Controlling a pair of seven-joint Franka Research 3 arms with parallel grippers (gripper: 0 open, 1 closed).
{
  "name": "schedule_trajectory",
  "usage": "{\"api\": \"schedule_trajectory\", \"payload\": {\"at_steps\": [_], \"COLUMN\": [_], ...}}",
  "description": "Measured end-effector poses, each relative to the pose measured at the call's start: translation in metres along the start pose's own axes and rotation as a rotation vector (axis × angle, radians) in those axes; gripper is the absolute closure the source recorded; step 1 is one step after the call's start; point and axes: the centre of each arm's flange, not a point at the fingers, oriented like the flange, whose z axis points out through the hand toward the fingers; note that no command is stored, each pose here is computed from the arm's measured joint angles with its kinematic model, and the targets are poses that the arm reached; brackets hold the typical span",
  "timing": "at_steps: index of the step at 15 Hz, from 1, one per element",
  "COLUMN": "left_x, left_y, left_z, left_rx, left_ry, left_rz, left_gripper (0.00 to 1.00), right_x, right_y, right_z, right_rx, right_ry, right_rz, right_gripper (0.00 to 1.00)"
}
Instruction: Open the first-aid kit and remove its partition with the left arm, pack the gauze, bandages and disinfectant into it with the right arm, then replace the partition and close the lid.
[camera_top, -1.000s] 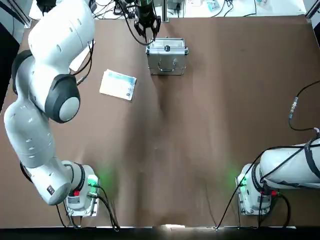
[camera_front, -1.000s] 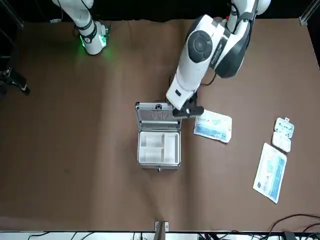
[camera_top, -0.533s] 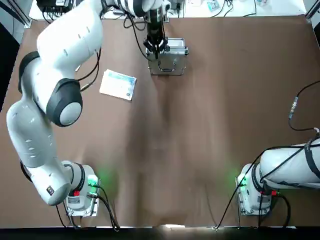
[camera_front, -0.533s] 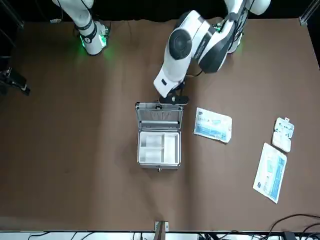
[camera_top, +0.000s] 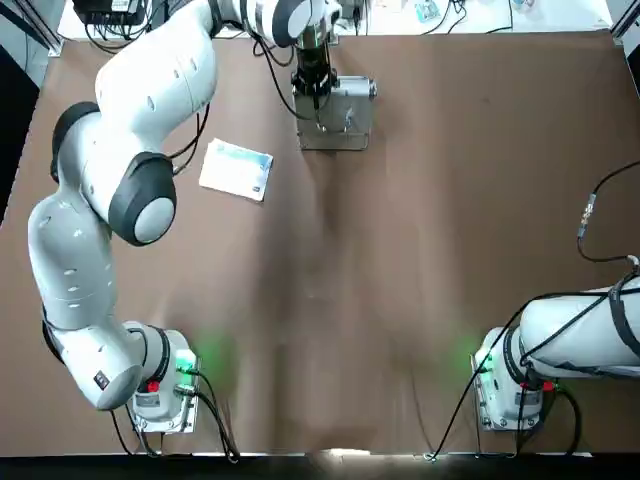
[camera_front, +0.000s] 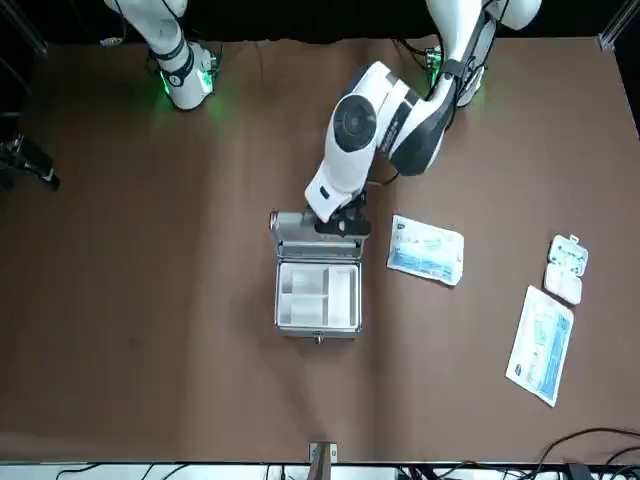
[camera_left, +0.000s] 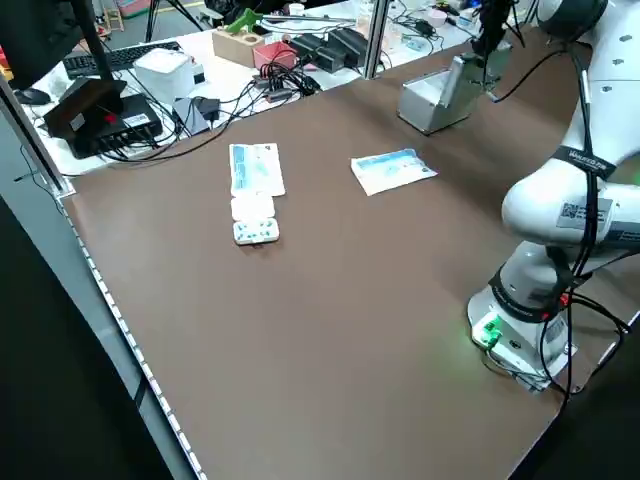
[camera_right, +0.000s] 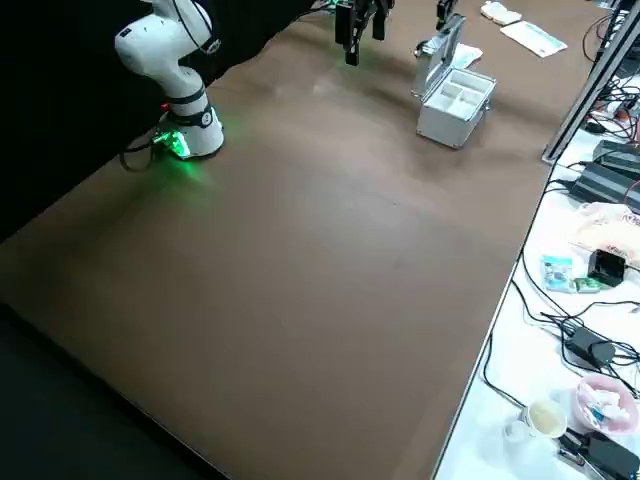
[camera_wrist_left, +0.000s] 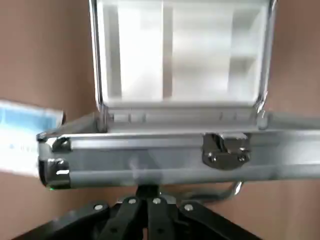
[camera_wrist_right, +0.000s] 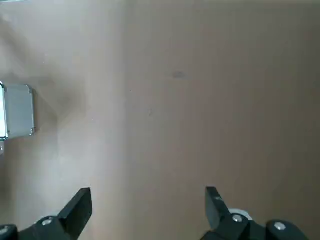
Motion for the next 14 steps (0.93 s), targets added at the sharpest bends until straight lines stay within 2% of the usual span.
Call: {"api": "schedule_trajectory", "payload": {"at_steps": [4,9,13,14], "left_x": [0.027,0.041,0.055,0.066], "left_y": [-0.009,-0.02,-0.043,-0.073], "left_z": [0.001,-0.005,-0.031,-0.059], "left_rx": [-0.018,-0.024,-0.035,-0.033], "left_ry": [0.131,0.175,0.208,0.215], "left_rz": [-0.007,-0.024,-0.045,-0.053], "left_gripper": [0.99,0.99,0.86,0.69], "right_x": [0.0,0.0,0.0,0.0], "right_y": [0.0,0.0,0.0,0.0], "right_z": [0.0,0.0,0.0,0.0], "right_rx": [0.0,0.0,0.0,0.0], "right_ry": [0.0,0.0,0.0,0.0], "right_rz": [0.0,0.0,0.0,0.0], "right_gripper": [0.0,0.0,0.0,0.0]}}
